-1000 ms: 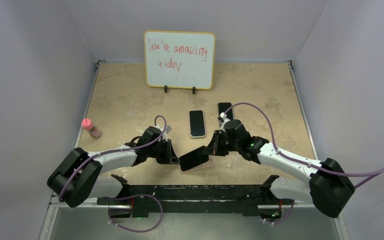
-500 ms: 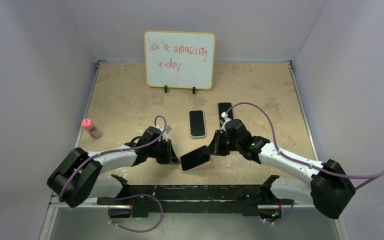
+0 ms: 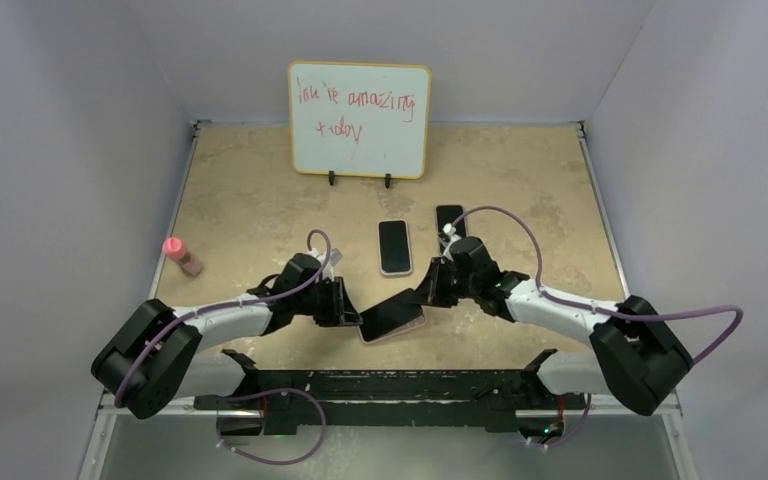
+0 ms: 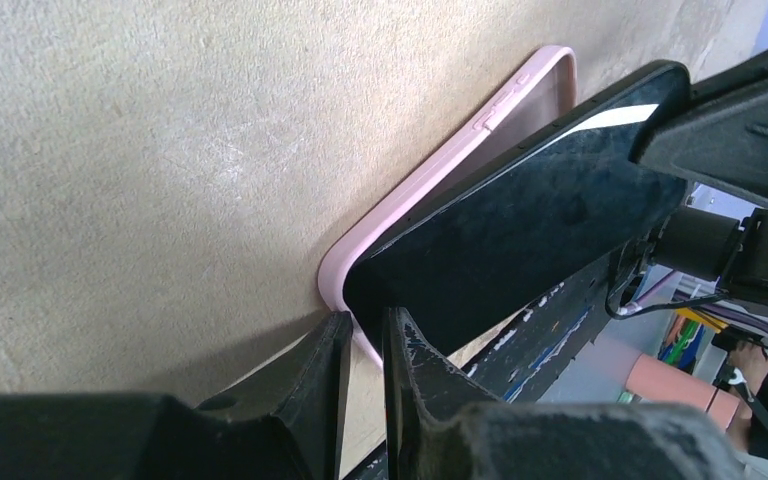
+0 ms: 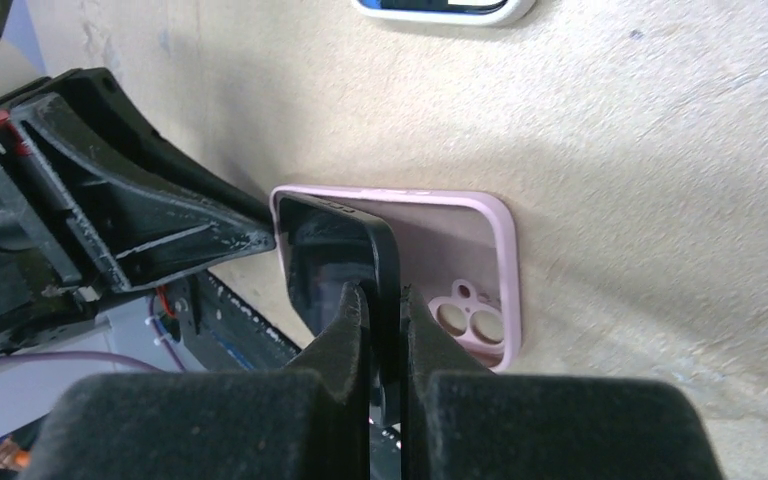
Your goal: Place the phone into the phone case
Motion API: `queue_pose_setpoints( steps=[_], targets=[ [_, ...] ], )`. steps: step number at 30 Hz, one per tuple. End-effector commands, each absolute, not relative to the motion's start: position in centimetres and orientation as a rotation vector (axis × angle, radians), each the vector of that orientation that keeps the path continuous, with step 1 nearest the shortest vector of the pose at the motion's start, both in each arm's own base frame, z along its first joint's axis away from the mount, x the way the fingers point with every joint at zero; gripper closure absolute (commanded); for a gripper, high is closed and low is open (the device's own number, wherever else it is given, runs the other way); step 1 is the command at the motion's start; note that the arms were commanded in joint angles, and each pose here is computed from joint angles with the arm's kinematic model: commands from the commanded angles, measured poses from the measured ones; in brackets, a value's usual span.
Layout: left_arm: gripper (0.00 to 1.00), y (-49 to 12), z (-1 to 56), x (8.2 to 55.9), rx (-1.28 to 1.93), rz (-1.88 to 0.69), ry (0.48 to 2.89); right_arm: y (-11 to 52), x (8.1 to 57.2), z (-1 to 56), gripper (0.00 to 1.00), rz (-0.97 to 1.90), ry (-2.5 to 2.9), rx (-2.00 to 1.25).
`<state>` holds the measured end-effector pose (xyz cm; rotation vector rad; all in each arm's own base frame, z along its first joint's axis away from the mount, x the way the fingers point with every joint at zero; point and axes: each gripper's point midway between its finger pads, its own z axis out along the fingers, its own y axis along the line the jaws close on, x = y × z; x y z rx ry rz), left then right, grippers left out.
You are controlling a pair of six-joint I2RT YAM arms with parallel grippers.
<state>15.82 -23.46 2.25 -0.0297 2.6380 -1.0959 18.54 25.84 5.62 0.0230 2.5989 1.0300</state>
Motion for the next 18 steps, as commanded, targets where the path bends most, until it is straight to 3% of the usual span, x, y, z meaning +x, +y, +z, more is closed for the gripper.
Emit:
queue_pose_setpoints(
  steps=[1, 18],
  targets=[
    [0.79, -23.9, 1.7, 15.7, -0.006, -1.097, 2.639, 24.7, 16.7, 0.8, 1.0, 0.907, 2.712, 0.0],
    [0.78, -23.4, 2.8, 15.4, -0.042, -0.984, 2.687, 22.6, 17.9, 2.5, 0.64, 0.705, 2.705, 0.005]
  ],
)
